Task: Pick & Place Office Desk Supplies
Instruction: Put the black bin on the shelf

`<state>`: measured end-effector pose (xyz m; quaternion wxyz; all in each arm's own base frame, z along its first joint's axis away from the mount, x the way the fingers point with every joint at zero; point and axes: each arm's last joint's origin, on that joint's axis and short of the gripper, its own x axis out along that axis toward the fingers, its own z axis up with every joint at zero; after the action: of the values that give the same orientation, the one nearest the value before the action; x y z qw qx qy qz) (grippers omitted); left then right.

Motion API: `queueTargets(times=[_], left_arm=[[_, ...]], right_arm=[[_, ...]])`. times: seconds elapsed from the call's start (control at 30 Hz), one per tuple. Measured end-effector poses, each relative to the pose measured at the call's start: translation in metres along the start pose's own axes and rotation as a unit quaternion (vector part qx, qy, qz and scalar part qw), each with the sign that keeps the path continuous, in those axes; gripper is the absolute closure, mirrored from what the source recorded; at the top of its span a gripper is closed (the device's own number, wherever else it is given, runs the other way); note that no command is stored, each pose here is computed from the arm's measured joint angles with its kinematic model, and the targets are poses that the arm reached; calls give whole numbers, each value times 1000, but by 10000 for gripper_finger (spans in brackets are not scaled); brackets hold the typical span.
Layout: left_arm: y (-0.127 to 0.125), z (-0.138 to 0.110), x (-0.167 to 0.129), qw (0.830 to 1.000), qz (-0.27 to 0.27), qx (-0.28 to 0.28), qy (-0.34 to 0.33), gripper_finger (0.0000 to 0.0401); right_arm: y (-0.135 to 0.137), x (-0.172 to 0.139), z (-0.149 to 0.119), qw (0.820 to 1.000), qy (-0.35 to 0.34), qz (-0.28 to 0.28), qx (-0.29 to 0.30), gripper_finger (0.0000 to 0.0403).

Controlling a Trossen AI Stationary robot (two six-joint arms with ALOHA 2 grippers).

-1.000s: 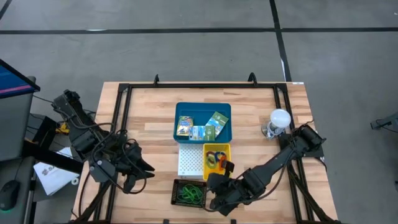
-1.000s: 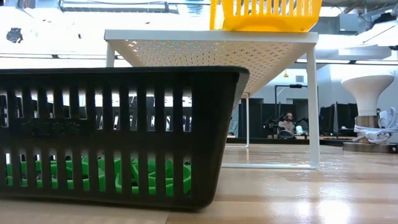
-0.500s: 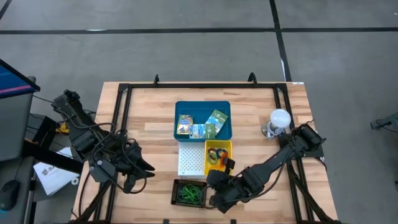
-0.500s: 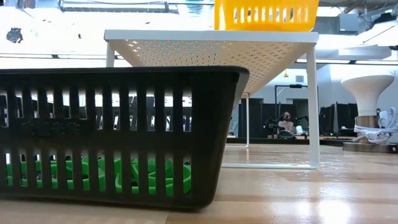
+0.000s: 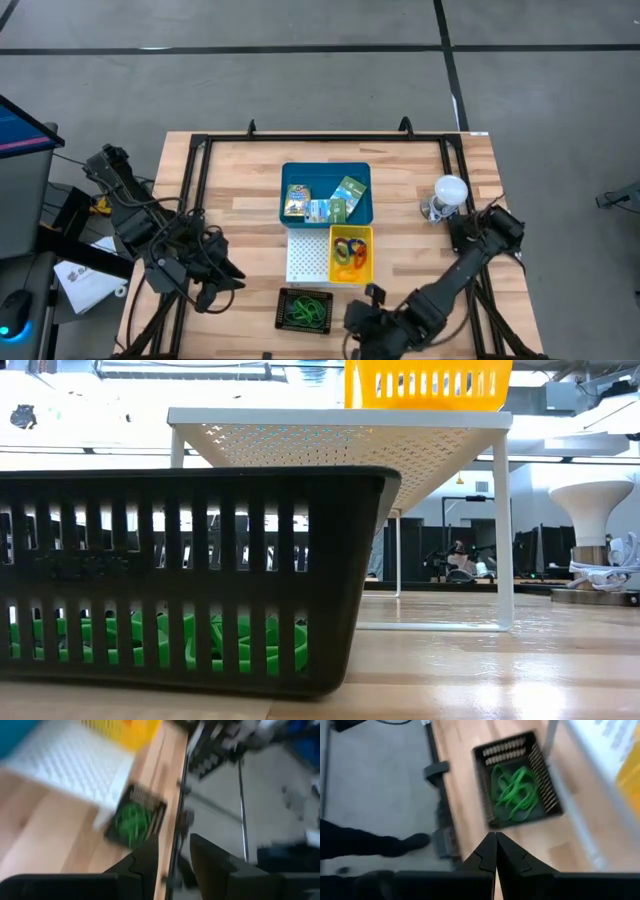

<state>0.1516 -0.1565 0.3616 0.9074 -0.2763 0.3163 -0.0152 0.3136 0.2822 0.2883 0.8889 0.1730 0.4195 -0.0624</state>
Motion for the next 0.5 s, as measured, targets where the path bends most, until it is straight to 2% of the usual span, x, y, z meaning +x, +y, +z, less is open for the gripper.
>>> queueTargets(times=[0.13, 0.27, 0.4, 0.5], left_arm=[[3, -16, 0, 995, 17, -31, 93, 294], [-7, -44, 8, 980, 39, -81, 180, 281], [-20, -73, 28, 964, 87, -149, 203, 249], [-23, -90, 52, 951, 142, -187, 201, 218]], right_arm=[[13, -10, -18, 998, 19, 27, 50, 403], [24, -21, -36, 991, 30, 41, 127, 400], [31, -31, -55, 979, 38, 36, 199, 384], [33, -39, -70, 972, 40, 23, 230, 364]])
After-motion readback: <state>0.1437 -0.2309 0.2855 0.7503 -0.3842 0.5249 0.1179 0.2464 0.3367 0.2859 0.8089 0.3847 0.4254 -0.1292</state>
